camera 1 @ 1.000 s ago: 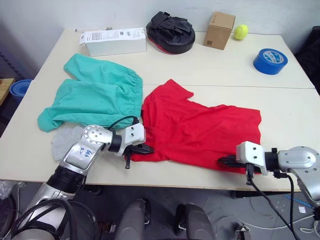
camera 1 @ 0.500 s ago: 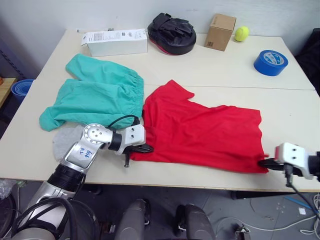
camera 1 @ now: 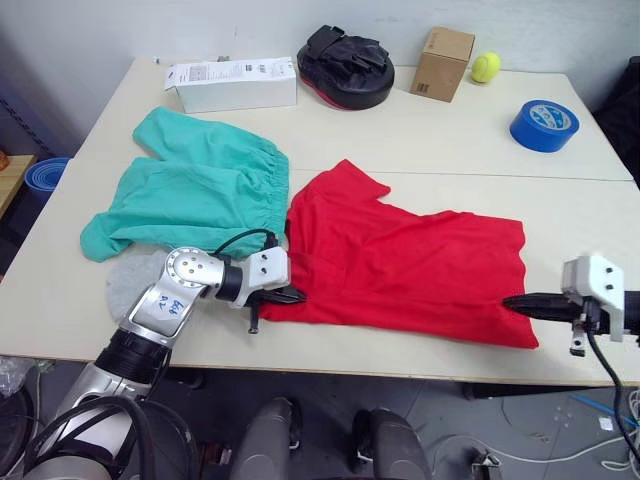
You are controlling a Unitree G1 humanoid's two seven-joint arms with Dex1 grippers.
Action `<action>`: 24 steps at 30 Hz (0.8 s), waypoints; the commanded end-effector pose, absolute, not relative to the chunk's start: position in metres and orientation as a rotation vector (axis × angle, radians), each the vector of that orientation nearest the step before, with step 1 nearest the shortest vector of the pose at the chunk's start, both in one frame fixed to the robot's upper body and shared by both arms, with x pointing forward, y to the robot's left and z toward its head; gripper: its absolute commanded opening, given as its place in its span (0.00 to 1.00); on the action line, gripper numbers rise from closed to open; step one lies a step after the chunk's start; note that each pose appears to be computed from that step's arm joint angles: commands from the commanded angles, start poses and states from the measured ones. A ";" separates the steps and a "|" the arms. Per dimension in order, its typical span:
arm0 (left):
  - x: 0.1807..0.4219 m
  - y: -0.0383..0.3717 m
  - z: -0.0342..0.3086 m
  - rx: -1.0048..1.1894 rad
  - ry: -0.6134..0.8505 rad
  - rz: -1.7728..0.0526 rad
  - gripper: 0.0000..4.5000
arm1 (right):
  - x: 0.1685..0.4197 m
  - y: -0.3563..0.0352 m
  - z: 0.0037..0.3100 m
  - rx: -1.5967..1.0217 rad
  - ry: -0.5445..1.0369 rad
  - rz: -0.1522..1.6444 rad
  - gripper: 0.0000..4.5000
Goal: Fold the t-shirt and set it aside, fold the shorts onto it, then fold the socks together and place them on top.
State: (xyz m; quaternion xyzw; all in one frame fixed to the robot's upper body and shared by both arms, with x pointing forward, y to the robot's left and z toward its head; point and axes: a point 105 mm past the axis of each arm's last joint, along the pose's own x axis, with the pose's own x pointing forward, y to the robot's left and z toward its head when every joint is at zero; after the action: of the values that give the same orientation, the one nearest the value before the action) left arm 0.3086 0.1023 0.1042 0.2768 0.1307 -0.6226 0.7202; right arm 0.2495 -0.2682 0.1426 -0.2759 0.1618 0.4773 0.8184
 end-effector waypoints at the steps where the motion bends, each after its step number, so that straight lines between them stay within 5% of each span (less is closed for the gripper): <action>1: 0.308 0.103 0.101 0.608 0.301 -1.367 0.00 | 0.253 -0.253 0.131 -0.623 0.340 1.037 0.00; 9: 0.306 0.106 0.102 0.611 0.311 -1.374 0.00 | 0.263 -0.286 0.101 -0.730 0.489 0.923 0.00; 16: 0.304 0.113 0.100 0.603 0.325 -1.361 0.00 | 0.262 -0.344 0.118 -0.772 0.511 0.759 0.00; 20: 0.300 0.116 0.113 0.563 0.289 -1.360 0.00 | 0.267 -0.326 0.156 -0.727 0.313 0.794 0.00; 24: 0.289 0.122 0.134 0.550 0.240 -1.378 0.19 | 0.244 -0.301 0.156 -0.798 0.310 0.946 0.13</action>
State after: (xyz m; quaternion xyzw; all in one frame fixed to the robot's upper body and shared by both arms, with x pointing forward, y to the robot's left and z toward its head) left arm 0.2939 0.1200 0.1137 0.2444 0.1390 -0.6225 0.7304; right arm 0.2507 -0.3103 0.1448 -0.3535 0.1609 0.4194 0.8205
